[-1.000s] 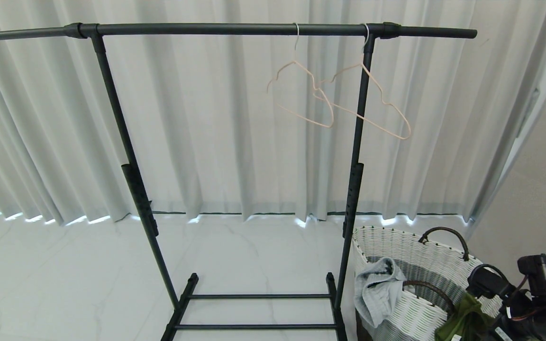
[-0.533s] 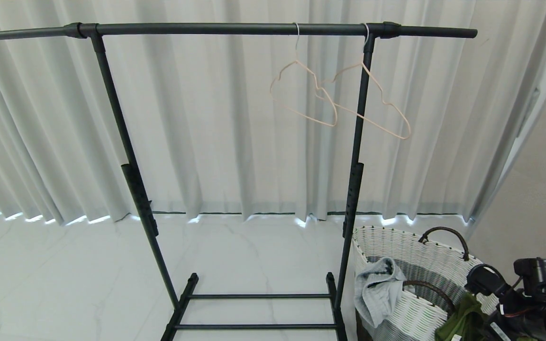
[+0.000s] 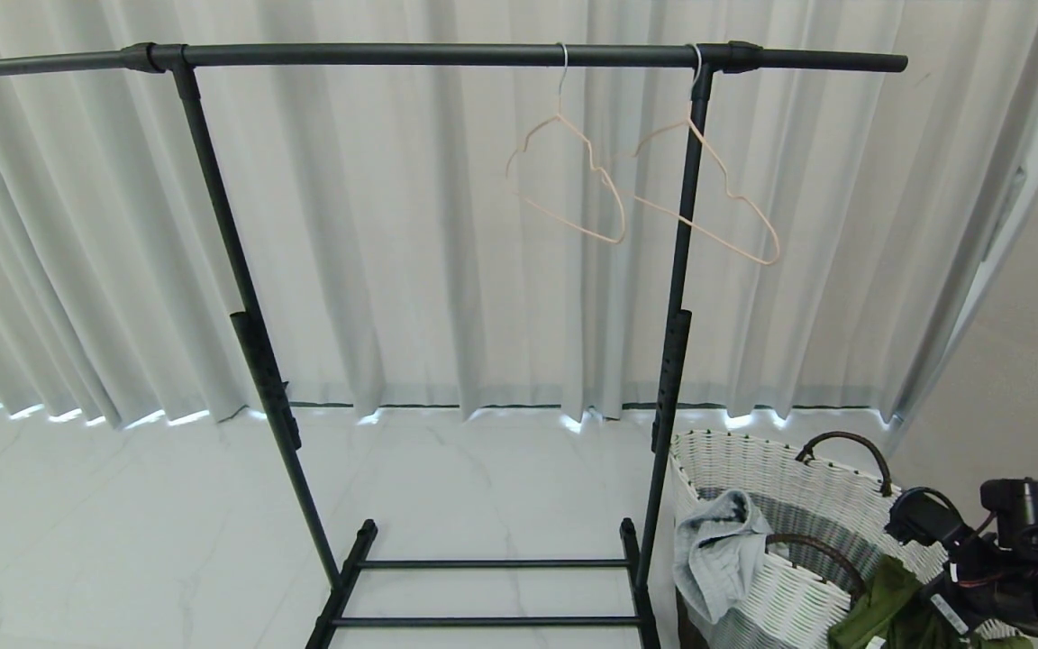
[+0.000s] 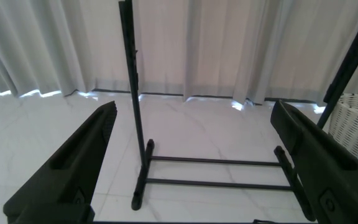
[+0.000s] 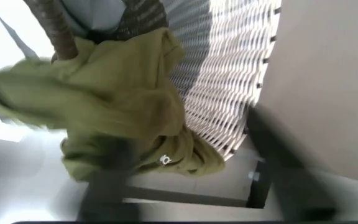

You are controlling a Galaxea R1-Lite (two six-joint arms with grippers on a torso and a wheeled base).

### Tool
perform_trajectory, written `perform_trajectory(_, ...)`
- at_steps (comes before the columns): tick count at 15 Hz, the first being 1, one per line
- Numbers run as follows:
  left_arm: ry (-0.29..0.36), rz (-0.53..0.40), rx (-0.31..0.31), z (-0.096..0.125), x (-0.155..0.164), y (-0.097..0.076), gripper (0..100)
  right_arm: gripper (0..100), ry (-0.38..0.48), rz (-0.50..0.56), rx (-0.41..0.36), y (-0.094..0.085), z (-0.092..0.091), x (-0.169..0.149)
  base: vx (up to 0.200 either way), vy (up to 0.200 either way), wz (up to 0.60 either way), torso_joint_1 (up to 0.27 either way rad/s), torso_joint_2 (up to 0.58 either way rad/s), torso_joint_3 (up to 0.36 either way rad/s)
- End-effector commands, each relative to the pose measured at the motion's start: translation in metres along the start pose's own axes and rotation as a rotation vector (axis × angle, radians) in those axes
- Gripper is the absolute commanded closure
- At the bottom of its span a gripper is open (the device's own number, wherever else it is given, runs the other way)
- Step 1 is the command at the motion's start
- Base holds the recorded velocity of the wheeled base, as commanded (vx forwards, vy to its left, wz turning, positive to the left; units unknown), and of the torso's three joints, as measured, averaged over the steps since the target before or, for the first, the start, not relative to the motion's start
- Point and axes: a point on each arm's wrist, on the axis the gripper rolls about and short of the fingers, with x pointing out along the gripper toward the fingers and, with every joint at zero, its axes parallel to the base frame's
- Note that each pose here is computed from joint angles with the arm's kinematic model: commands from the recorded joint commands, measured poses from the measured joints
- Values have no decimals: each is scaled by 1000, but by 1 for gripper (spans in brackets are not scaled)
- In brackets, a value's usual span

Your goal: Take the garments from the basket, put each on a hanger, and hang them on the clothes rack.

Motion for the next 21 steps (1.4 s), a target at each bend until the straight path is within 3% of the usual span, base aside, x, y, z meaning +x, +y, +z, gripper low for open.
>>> perform_trajectory(1, 0, 1, 0, 0, 0, 0, 0, 100, -34, -27, 2, -5, 5, -10, 0, 0, 0, 0, 0, 0)
perform_trajectory(6, 0, 1, 0, 0, 0, 0, 0, 100, -47, -26, 0, -27, 27, -68, 0, 0, 0, 0, 0, 0)
perform_trajectory(9, 2, 1, -1, 0, 0, 0, 0, 100, -54, 35, 38, -41, 57, -147, 0, 0, 0, 0, 0, 0)
perform_trajectory(13, 0, 1, -1, 0, 0, 0, 0, 100, -133, 116, 151, -40, 74, -244, 0, 0, 0, 0, 0, 0)
perform_trajectory(17, 0, 1, -4, 0, 0, 0, 0, 100, -256, 89, 152, -47, 75, -294, 0, 0, 0, 0, 0, 0)
perform_trajectory(21, 0, 1, -3, 0, 0, 0, 0, 100, -328, 56, 160, -56, 80, -311, 0, 0, 0, 0, 0, 0)
